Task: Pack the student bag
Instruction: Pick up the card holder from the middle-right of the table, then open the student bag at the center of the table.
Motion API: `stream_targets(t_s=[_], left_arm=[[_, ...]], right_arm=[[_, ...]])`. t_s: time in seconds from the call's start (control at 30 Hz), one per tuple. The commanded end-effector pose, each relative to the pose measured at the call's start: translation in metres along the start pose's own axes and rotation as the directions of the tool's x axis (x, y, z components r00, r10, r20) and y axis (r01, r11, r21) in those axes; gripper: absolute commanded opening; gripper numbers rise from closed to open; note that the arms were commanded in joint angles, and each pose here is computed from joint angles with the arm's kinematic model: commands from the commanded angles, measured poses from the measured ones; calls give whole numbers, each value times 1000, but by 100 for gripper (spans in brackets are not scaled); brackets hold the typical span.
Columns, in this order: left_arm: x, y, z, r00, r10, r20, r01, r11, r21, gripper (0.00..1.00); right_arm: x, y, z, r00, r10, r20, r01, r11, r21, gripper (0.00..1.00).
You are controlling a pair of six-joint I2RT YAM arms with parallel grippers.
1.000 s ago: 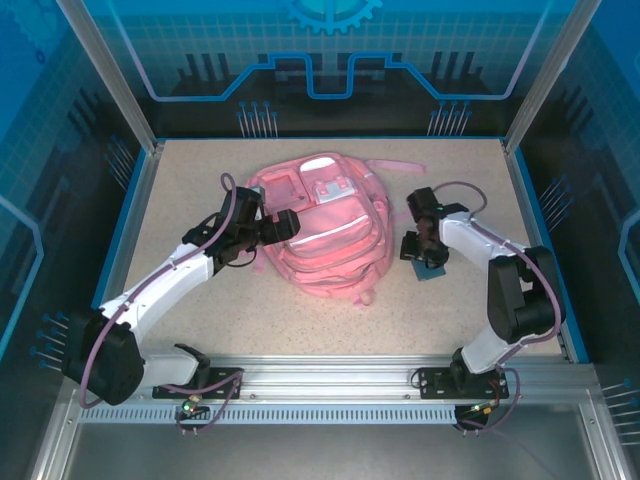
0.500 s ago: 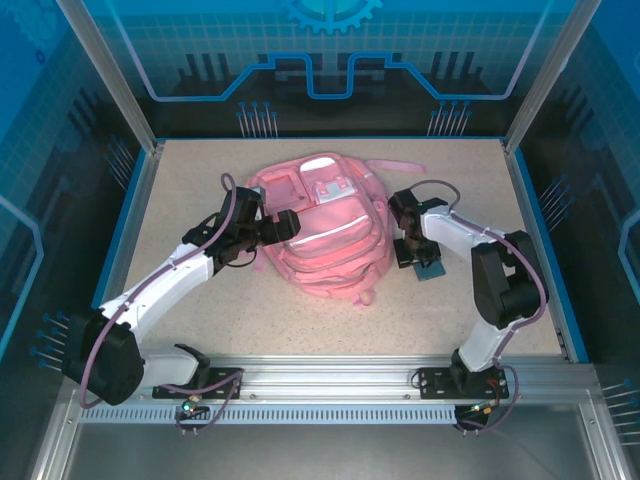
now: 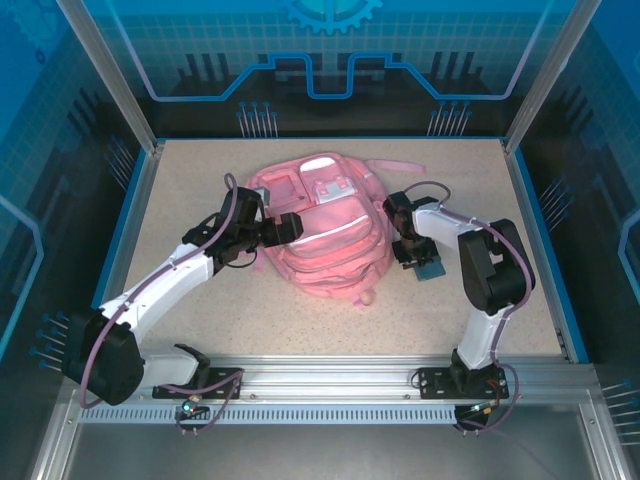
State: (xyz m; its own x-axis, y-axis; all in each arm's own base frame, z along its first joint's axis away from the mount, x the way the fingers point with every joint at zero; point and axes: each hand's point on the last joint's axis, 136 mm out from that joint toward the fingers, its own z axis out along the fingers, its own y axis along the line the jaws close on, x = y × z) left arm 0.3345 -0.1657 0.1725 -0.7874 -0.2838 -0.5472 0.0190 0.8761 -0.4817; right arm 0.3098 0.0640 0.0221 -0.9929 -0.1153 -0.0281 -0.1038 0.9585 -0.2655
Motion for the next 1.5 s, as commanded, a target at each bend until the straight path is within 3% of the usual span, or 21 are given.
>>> stream_targets(t_s=[0.0, 0.2, 0.4, 0.6, 0.73, 0.8, 1.1, 1.3, 1.47], left_arm=[[-3, -12, -2, 999, 36, -23, -34, 998, 57, 99], [1, -26, 3, 992, 109, -62, -104, 991, 81, 99], [10, -56, 19, 937, 325, -127, -317, 945, 81, 98], [28, -83, 50, 770, 597, -223, -596, 799, 81, 91], [46, -99, 65, 634, 728, -261, -718, 679, 150, 84], [55, -102, 73, 590, 753, -290, -737, 650, 187, 83], [58, -103, 99, 584, 723, -370, -716, 673, 184, 70], [42, -90, 105, 575, 716, -396, -751, 653, 92, 46], [30, -94, 94, 627, 675, -389, -680, 718, 150, 31]], right_arm=[[3, -3, 8, 999, -11, -37, 13, 999, 53, 25], [-5, -13, -21, 996, 55, 64, -58, 997, 50, 10], [-16, -14, -81, 938, 230, 258, -172, 958, -228, 1], [-17, -22, -124, 851, 429, 302, -209, 805, -556, 0], [-12, -30, -138, 818, 494, 293, -214, 736, -643, 0], [-10, -31, -140, 815, 504, 285, -216, 721, -659, 0], [-9, -31, -141, 810, 519, 272, -221, 700, -679, 0], [-9, -31, -149, 805, 522, 281, -210, 694, -689, 0], [-8, -29, -157, 802, 523, 288, -189, 680, -709, 0]])
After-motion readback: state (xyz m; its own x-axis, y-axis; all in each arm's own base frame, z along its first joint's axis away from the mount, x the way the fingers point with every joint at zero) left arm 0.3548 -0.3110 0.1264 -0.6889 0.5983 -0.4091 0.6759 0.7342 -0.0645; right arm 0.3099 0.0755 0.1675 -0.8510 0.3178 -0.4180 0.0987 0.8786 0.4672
